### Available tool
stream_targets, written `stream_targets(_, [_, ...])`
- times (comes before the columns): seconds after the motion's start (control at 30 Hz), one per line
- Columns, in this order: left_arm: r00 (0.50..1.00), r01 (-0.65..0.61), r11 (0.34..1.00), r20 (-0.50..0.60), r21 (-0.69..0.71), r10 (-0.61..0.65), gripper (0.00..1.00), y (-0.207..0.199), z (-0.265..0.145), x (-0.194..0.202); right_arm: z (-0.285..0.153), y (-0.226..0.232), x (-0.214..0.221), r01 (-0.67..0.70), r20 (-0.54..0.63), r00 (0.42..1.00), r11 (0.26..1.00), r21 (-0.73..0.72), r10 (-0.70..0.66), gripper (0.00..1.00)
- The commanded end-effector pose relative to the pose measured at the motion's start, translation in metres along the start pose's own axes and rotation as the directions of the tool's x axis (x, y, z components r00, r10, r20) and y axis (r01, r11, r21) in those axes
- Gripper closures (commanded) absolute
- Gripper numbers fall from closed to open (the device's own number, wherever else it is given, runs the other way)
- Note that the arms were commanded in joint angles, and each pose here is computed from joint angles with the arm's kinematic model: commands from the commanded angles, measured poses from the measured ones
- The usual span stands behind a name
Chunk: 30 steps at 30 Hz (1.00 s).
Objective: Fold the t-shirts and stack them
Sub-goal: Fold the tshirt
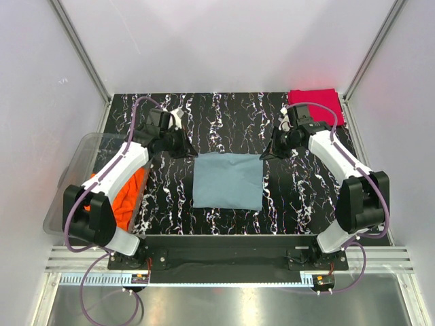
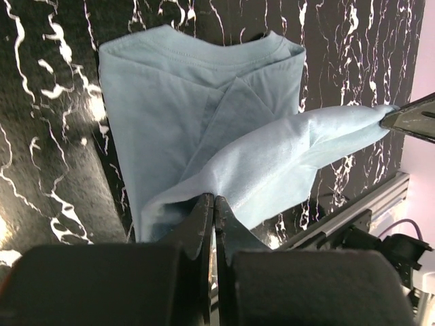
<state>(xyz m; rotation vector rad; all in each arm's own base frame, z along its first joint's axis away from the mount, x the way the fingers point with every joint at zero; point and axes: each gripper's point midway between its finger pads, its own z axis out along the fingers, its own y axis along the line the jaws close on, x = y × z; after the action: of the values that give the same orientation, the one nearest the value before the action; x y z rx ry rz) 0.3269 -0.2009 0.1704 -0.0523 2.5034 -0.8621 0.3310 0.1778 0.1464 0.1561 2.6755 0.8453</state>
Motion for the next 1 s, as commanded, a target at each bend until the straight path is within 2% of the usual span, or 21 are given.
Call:
stream_targets(0.0, [0.999,-0.002,0.999,0.043,0.048,0.0,1.0,-0.021,-0.02,-0.012,-0.024,0.025,-0.004,0.023,0.033,0.999,0.998,-0.053,-0.021,1.0])
stream_targets(0.47, [0.996,-0.026,0.999,0.089,0.039,0.022,1.0,-0.035,-0.027,-0.047,-0.039,0.039,-0.024,0.046,0.047,0.998,0.998,-0.04,-0.044,1.0])
stream_targets(0.77, [0.999,-0.033,0.999,0.031,0.003,0.033,1.0,-0.011,0.009,-0.061,-0.016,0.021,-0.038,0.008,0.018,1.0,1.0,-0.006,-0.008,1.0])
stream_targets(0.97, [0.997,-0.073,0.997,0.0,0.016,0.073,1.0,-0.002,0.042,-0.083,0.001,-0.005,-0.05,-0.023,0.017,1.0,0.999,0.028,0.023,1.0])
